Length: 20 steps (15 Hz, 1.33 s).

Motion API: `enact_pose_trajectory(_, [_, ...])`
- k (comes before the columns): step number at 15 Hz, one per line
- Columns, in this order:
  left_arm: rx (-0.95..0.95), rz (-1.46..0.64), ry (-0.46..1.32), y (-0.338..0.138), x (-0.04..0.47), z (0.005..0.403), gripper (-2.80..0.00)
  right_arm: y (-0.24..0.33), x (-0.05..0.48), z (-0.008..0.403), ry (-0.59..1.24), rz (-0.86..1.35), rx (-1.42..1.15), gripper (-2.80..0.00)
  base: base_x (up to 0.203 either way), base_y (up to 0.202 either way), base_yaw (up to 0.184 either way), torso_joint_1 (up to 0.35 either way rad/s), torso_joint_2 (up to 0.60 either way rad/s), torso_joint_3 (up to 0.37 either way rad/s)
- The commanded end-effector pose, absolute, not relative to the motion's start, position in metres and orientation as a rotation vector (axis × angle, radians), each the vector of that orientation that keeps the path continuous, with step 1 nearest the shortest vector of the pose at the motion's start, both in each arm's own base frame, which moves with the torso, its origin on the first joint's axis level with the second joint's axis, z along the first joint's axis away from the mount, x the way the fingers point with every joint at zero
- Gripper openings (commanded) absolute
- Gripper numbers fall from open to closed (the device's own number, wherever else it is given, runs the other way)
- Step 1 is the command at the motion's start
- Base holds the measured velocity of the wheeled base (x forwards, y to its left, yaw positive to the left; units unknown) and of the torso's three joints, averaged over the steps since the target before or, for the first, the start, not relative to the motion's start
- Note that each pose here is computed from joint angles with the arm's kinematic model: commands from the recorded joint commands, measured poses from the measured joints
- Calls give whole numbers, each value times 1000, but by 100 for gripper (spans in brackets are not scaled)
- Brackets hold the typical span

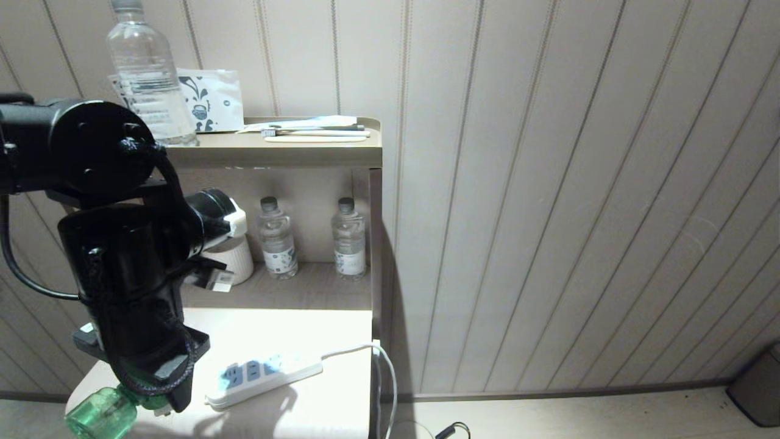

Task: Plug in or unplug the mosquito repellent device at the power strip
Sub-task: Insert the plug into the socket

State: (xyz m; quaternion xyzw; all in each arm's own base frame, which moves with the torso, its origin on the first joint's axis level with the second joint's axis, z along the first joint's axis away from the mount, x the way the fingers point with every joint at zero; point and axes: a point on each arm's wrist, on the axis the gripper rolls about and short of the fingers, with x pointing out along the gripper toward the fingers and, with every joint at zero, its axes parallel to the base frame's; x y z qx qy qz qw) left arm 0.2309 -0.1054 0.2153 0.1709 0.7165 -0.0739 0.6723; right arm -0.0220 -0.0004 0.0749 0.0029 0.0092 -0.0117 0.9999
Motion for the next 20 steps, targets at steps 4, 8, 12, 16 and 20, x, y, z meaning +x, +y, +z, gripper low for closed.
enact_pose_trajectory(4, [455, -268, 1557, -107, 258, 201, -280, 0, -22, 75, 18, -24, 6, -280, 0, 0, 0, 0, 0, 0])
enact_pose_trajectory(8, [441, -290, 1536, -116, 278, 190, -280, 0, -22, 75, 18, -25, 6, -280, 0, 0, 0, 0, 0, 0])
enact_pose_trajectory(12, [406, -339, 1565, -126, 292, 176, -280, 0, -22, 75, 18, -25, 6, -280, 0, 0, 0, 0, 0, 0])
enact_pose_trajectory(16, [406, -369, 1574, -137, 301, 167, -280, 0, -22, 75, 18, -23, 6, -280, 0, 0, 0, 0, 0, 0])
enact_pose_trajectory(20, [401, -377, 1576, -142, 312, 156, -280, 0, -22, 75, 18, -25, 6, -280, 0, 0, 0, 0, 0, 0])
